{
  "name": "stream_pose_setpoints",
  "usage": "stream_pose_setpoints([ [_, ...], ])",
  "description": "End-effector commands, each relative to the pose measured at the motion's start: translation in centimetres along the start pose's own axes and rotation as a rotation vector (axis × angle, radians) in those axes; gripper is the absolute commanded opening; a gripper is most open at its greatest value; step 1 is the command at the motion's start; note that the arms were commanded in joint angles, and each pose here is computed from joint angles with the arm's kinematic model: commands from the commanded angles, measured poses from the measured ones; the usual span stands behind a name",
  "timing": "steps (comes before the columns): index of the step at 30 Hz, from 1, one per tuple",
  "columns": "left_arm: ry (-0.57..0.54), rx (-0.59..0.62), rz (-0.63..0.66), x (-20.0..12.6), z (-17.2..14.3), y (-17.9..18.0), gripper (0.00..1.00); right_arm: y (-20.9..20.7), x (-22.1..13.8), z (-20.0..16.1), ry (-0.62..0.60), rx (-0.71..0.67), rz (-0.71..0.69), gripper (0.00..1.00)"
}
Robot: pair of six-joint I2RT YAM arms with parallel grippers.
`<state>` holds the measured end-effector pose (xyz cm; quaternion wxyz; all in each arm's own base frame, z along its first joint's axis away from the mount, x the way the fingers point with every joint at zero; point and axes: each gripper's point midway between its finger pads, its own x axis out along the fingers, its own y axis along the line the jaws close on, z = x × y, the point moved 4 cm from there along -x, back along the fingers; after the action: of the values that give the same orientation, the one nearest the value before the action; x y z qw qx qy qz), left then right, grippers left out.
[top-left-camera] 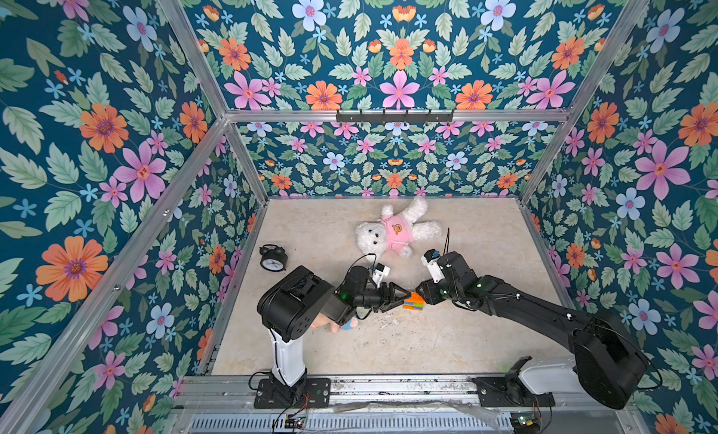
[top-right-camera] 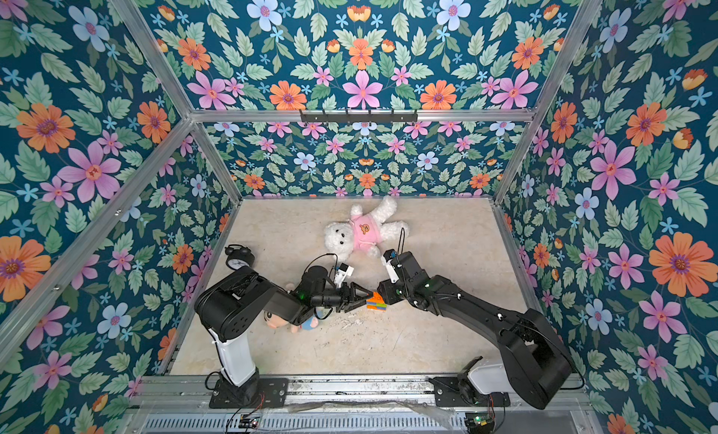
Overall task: Assemble the number 5 with lego
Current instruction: Assemble the lego brick with the lego brick.
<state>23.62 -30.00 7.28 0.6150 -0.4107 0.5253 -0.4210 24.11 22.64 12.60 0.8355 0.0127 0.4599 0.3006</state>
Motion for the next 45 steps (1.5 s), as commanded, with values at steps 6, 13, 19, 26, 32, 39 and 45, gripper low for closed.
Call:
stream_pose_setpoints([
  [6, 0.005, 0.022, -0.008, 0.0, 0.1, -0.5, 0.64, 0.7, -0.6, 0.3, -0.030, 0.057, 0.051, 0.57],
  [13, 0.001, 0.025, 0.000, 0.0, 0.2, -0.5, 0.63, 0.7, -0.7, -0.2, -0.002, 0.051, 0.047, 0.58],
  [19, 0.000, 0.024, 0.008, 0.0, 0.2, -0.4, 0.62, 1.1, -0.7, 0.1, 0.003, 0.054, 0.071, 0.58],
  [26, 0.004, 0.022, 0.015, 0.0, 0.0, -0.2, 0.62, 1.1, -0.2, -0.4, 0.036, 0.054, 0.080, 0.58],
  [32, 0.005, 0.025, 0.014, 0.1, 0.0, -0.3, 0.61, 1.0, 0.1, -0.7, 0.061, 0.054, 0.069, 0.58],
  [39, 0.012, 0.026, 0.012, 0.4, 0.1, -0.5, 0.61, 0.7, 0.1, -1.1, 0.066, 0.050, 0.053, 0.58],
  [45, 0.015, 0.024, 0.014, 0.5, 0.0, -0.4, 0.60, -0.1, 0.7, -1.8, 0.104, 0.046, 0.005, 0.58],
])
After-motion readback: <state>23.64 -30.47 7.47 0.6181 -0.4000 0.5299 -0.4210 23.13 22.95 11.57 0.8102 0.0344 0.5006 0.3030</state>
